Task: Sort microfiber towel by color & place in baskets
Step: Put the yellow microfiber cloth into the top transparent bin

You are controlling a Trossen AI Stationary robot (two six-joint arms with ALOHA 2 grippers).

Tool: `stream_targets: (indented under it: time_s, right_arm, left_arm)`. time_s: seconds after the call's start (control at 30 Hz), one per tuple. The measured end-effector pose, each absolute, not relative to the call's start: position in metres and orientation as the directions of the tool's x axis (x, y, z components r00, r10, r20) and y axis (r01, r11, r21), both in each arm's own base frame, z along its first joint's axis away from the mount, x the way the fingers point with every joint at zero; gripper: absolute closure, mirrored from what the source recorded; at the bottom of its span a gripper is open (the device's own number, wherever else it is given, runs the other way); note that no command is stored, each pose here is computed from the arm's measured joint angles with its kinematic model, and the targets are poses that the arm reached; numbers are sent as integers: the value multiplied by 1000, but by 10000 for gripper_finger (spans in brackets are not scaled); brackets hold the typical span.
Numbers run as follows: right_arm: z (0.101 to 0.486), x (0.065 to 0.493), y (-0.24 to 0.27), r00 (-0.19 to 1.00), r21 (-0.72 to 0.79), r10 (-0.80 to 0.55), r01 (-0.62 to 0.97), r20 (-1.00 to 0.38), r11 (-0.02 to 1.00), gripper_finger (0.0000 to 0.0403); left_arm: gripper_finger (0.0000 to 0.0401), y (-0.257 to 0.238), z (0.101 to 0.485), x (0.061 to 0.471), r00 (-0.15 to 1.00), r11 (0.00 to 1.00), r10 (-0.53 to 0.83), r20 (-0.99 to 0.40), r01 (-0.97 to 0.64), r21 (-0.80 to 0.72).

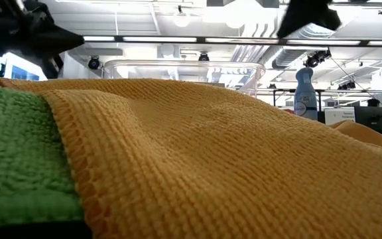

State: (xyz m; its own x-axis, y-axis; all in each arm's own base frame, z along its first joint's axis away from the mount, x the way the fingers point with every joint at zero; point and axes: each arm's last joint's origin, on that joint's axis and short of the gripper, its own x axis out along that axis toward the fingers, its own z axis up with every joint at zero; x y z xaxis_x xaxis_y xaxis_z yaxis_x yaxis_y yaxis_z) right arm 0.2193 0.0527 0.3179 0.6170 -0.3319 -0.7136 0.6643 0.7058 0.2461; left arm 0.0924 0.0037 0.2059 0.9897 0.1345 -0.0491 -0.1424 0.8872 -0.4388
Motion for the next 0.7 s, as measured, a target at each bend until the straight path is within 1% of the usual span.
stream_targets:
  time_s: [0.07,0.13,0.23,0.3,0.37,0.47,0.6,0.7]
  right_arm:
    - [315,202,48,631,279,-329,670,-703,688,402]
    - [312,187,44,643,298,-325,666,-693,684,402]
    - [309,168,37,663,306,-342,661,-666,685,403]
    - [307,158,33,671,299,-353,656,-653,693,403]
    - [306,151,29,679,294,-356,646,-642,704,403]
    - [306,142,25,692,277,-357,627,-627,728,403]
    - [310,134,20,710,237,-356,590,-608,772,403]
    - [312,130,18,718,207,-361,571,-596,795,403]
  left_arm:
    - [401,5,218,93,971,871,186,-146,-232,-433]
    - [401,7,230,97,940,823,241,-242,-330,-462]
    - [401,9,247,107,865,707,314,-391,-488,-512]
    - [401,12,256,116,787,616,357,-503,-603,-507]
    - [401,15,263,126,687,529,382,-619,-711,-463]
    - [401,23,271,142,528,453,403,-748,-825,-338]
    - [401,39,275,162,357,386,406,-841,-901,-196]
    - [401,50,272,175,291,362,383,-877,-921,-148]
